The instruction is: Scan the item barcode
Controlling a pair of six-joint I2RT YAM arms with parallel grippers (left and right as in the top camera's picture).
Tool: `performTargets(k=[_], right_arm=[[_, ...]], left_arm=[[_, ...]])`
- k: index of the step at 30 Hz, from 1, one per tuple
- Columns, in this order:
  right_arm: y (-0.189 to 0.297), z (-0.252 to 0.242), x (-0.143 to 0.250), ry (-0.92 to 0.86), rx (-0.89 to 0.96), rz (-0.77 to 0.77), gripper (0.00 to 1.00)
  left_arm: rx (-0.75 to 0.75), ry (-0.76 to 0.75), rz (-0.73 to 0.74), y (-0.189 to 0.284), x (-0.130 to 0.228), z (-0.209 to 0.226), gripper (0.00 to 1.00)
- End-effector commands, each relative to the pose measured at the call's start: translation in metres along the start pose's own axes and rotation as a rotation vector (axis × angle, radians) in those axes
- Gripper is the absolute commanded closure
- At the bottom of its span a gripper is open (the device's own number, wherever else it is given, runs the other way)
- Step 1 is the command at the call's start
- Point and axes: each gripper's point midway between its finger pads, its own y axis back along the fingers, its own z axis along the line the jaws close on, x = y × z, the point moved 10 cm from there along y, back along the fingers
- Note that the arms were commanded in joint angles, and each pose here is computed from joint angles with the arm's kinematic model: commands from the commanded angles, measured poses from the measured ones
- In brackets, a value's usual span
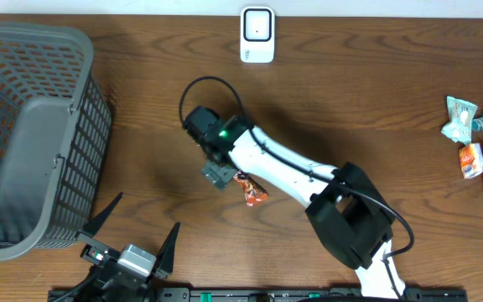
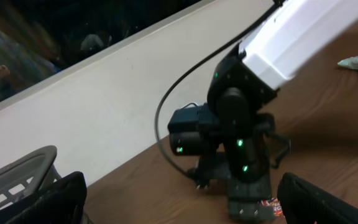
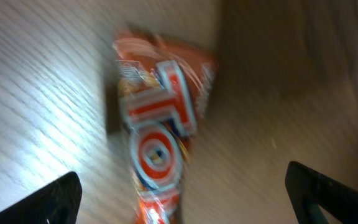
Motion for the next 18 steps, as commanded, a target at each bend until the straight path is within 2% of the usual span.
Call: performTargets(k=[1, 3, 5, 9, 15, 18], right_arm=[[-0.014, 0.006, 0.004, -0.011, 0.123, -0.012, 0.01], [-0.015, 0.006, 0.002, -0.027, 0.214, -0.041, 0.05], [-0.015, 0.007, -0.004, -0.03, 0.298, -0.088, 0.19], [-0.019, 0.006, -0.016, -0.061, 0.372, -0.174, 0.21], [-0.026, 0.034, -0.015, -0.001, 0.357, -0.186, 0.2], [-0.028, 0.046, -0.014, 0.022, 0.352, -0.188, 0.23]], left_arm=[[-0.001, -0.013, -0.009, 0.001, 0.0, 0.0, 0.02], [-0.001, -0.013, -0.009, 0.001, 0.0, 0.0, 0.02], [-0.001, -0.013, -0.009, 0.001, 0.0, 0.0, 0.02], [-0.001, -0.013, -0.009, 0.001, 0.0, 0.0, 0.02], [-0.001, -0.013, -0.009, 0.001, 0.0, 0.0, 0.02], [-0.001, -0.013, -0.009, 0.001, 0.0, 0.0, 0.02]])
